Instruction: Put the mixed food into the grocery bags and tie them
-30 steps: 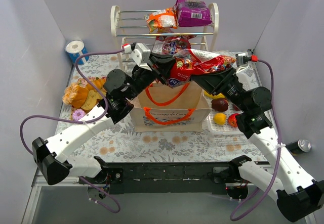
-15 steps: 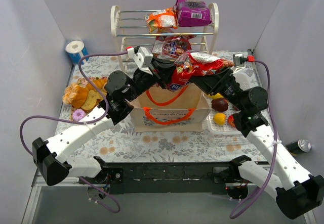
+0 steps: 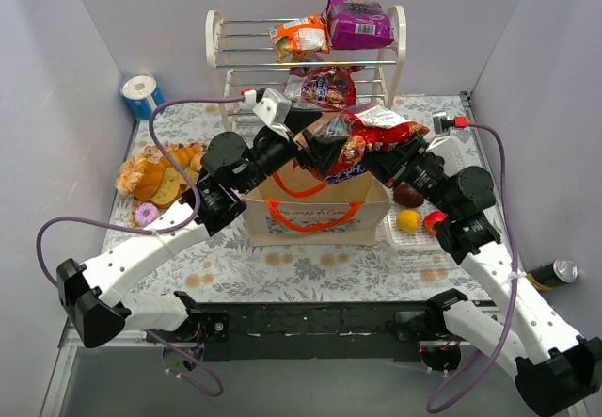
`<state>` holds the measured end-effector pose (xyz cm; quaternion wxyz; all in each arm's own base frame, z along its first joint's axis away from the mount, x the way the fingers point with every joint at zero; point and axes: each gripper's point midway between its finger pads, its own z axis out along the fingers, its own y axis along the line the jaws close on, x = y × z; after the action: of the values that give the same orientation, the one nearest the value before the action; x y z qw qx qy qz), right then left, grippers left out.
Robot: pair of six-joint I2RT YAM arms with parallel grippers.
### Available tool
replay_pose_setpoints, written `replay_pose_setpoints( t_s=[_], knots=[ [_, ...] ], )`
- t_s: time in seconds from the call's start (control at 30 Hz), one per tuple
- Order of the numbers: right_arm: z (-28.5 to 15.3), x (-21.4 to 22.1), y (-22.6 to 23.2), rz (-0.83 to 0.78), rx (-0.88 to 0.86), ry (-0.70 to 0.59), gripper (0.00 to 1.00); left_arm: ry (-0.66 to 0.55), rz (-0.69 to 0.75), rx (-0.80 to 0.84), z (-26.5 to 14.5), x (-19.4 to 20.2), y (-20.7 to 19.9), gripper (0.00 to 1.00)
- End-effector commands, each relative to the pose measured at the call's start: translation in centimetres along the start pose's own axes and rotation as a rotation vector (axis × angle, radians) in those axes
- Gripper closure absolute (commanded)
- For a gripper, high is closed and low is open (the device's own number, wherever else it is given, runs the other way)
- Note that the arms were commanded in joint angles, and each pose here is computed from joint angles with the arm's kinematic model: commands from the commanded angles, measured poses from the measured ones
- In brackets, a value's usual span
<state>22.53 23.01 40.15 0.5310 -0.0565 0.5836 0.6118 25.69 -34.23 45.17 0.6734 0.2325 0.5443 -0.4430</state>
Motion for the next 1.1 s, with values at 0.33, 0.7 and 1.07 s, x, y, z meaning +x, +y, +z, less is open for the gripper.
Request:
replay_pose_setpoints(
  t_s=[0.33,0.7,1.07],
  knots=[
    [-0.9,-1.9,-1.1,-0.325,0.19,0.063,0.99,0.411,-0.064,-0.819,-16.1,5.8,10.1,0.02],
    [0.5,0.6,-4.3,-0.383,0.396,0.164,0.99,0.569,-0.123,-0.786,-17.9,12.0,14.2,0.18],
    [-0.2,4.5,-8.5,-0.511,0.721,0.32,0.99,0.602,-0.036,-0.731,-18.4,13.4,14.9,0.84]
  ],
)
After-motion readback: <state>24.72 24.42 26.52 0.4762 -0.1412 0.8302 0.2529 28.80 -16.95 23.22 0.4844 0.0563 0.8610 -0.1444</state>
